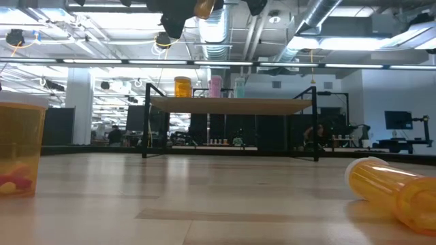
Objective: Pick and place medicine bottles onto shelf by color
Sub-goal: Put the top orange pill bottle on the shelf
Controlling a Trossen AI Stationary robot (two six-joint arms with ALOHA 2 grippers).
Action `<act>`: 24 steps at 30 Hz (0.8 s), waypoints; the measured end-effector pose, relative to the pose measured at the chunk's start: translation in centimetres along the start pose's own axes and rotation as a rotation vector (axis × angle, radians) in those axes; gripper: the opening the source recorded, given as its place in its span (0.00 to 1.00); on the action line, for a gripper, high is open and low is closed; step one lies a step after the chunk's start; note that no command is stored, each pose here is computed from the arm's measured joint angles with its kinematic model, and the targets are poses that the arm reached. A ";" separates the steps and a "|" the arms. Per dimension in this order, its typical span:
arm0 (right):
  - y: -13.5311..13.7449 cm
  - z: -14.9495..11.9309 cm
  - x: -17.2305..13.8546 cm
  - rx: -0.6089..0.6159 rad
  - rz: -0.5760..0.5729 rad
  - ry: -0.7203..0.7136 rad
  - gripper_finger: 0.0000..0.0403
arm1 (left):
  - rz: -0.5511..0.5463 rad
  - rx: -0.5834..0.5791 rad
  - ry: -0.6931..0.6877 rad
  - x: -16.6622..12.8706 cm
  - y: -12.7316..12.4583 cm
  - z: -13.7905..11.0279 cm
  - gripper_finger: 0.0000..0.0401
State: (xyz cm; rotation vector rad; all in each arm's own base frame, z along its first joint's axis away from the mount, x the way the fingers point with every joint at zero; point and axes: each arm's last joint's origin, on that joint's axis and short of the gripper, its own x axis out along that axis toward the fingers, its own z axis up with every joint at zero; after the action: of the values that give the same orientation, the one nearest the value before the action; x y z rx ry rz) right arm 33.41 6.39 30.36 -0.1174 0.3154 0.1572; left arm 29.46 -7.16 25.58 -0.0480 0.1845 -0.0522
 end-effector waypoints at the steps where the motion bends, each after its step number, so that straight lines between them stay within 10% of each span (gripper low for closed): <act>1: 0.0 0.0 0.0 0.000 0.000 0.000 0.32 | 0.002 0.000 0.000 0.0 0.0 0.0 0.33; 24: -1.7 -0.8 0.0 0.015 -0.046 0.068 0.32 | 0.159 0.020 0.060 -0.1 0.5 -0.7 0.66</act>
State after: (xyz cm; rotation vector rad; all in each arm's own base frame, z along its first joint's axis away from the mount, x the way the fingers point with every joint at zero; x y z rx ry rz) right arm 33.49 4.59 29.78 -0.1149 0.3817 0.1049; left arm 29.30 -6.67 24.87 -0.0120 0.2477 0.1031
